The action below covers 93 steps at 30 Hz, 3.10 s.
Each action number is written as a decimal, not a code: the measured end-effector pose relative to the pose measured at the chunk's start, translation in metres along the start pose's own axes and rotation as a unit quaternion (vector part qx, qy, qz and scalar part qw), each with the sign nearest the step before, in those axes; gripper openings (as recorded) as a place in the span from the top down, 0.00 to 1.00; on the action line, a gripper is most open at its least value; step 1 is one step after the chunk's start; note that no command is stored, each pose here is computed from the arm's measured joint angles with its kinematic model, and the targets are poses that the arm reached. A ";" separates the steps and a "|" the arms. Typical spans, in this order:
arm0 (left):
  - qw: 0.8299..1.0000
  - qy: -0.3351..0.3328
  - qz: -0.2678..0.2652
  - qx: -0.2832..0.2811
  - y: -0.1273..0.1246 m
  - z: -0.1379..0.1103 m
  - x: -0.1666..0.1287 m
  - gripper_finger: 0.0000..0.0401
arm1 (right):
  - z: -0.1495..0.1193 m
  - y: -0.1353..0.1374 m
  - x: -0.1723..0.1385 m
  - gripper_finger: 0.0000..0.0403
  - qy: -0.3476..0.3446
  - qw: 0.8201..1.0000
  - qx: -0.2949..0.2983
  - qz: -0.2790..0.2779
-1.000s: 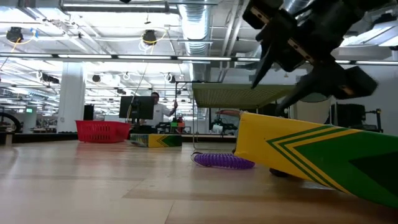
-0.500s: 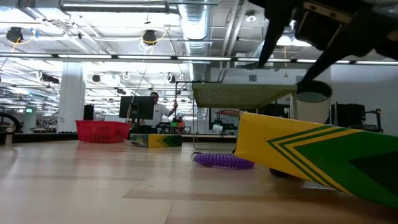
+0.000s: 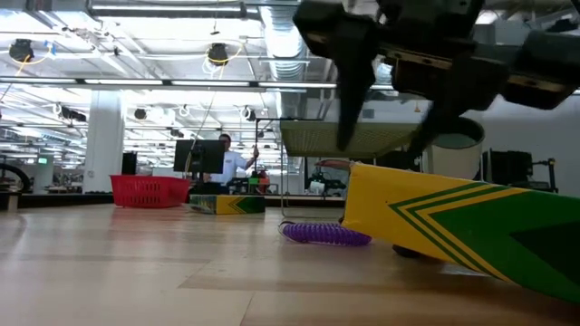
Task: Pick & Place Office Desk Supplies
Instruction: Put the black rubber band into the red bin
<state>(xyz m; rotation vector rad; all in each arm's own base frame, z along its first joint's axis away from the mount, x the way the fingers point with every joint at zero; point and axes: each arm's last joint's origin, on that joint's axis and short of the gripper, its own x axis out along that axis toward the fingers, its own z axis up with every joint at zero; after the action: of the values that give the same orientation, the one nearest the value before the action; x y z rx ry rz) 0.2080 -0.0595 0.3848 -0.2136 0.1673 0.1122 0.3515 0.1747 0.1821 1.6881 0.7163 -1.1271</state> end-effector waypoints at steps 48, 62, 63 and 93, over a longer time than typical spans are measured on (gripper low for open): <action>1.000 -0.009 -0.004 -0.007 0.001 0.003 -0.004 0.41 | 0.006 -0.019 0.040 0.98 -0.064 0.995 -0.018 -0.080; 1.000 0.004 -0.002 -0.003 0.002 0.000 -0.004 0.41 | -0.006 0.020 -0.031 0.99 -0.167 0.983 -0.070 0.024; 1.000 0.006 -0.004 -0.002 0.002 0.000 -0.004 0.41 | -0.007 0.024 -0.037 0.99 -0.175 0.981 -0.078 0.031; 0.966 0.088 -0.114 -0.215 0.005 -0.050 0.029 0.41 | -0.024 0.120 -0.154 1.00 -0.266 0.887 -0.239 0.294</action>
<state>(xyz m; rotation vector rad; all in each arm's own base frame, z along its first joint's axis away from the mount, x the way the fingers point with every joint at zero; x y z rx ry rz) 0.2280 -0.0624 0.3306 -0.6746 0.2939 -0.1035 0.3988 0.1569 0.3720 0.9914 0.0884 -0.8205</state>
